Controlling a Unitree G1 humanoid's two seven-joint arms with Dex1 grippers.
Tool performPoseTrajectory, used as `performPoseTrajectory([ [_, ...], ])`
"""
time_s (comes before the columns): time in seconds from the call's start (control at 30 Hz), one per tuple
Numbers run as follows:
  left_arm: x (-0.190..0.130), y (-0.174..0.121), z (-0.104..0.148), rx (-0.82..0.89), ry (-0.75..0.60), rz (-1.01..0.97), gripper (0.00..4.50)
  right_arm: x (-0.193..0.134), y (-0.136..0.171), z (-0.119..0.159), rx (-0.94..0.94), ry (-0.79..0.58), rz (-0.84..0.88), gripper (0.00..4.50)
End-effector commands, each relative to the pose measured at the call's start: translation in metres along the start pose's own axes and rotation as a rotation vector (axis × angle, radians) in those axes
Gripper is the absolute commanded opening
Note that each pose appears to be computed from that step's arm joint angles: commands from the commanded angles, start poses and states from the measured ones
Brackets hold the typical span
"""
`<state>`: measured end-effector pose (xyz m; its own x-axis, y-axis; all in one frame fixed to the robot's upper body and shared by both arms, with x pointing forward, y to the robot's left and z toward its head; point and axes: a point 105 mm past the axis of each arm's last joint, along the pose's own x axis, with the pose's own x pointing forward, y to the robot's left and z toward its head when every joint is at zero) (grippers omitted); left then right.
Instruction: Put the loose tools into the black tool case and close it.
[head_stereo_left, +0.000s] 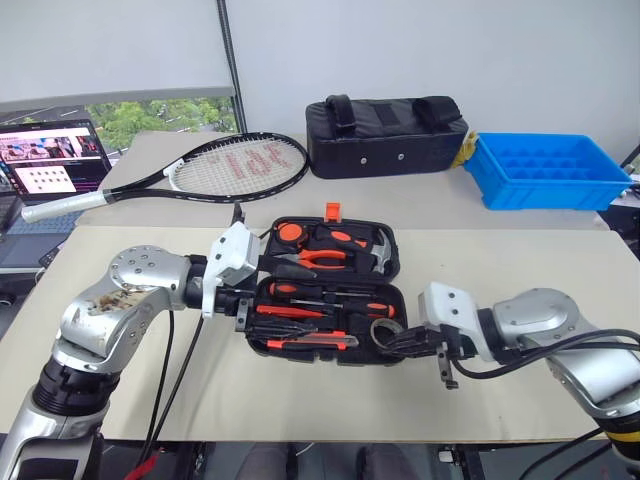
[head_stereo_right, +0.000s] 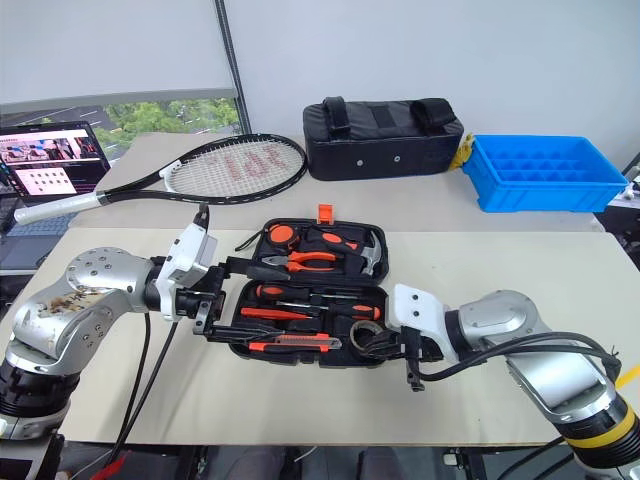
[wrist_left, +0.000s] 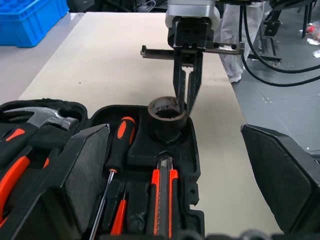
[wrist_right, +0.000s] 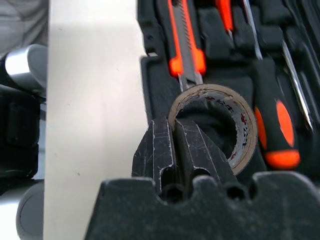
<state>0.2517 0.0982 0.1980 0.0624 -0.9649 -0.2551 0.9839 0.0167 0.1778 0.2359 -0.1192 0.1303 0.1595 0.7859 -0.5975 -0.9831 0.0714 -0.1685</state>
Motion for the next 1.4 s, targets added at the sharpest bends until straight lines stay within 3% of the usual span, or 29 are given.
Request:
performPoseTrajectory([
  [0.03, -0.002, 0.0, 0.004, 0.03, -0.006, 0.006, 4.5, 0.0, 0.001, 0.01, -0.04, -0.014, -0.002, 0.74],
  [0.4, -0.01, 0.01, -0.001, 0.007, -0.014, 0.073, 4.5, -0.014, -0.012, 0.009, -0.01, -0.023, -0.069, 4.44],
  [0.57, -0.022, 0.023, -0.025, -0.008, 0.07, 0.149, 4.5, -0.018, -0.023, 0.01, -0.025, -0.036, -0.129, 4.49],
  [0.67, -0.018, 0.019, -0.014, -0.025, -0.004, 0.11, 4.5, -0.002, -0.017, 0.023, -0.032, -0.1, -0.101, 4.49],
  [0.77, -0.018, 0.016, -0.016, -0.017, 0.018, 0.096, 4.5, 0.008, -0.015, 0.034, -0.034, -0.156, -0.1, 4.49],
  [0.87, -0.017, 0.004, -0.013, -0.044, 0.013, 0.027, 4.5, 0.014, -0.001, 0.028, -0.038, -0.123, -0.028, 3.77],
  [1.0, -0.019, -0.017, -0.015, -0.106, 0.062, -0.088, 4.5, 0.018, 0.0, 0.021, -0.065, -0.086, -0.019, 2.44],
  [1.23, -0.017, -0.02, -0.008, -0.086, 0.045, -0.09, 4.5, 0.029, -0.004, 0.024, -0.07, -0.102, -0.04, 0.04],
  [1.4, -0.017, -0.021, -0.01, -0.087, 0.049, -0.086, 4.5, 0.03, -0.006, 0.003, -0.086, 0.019, -0.049, 0.04],
])
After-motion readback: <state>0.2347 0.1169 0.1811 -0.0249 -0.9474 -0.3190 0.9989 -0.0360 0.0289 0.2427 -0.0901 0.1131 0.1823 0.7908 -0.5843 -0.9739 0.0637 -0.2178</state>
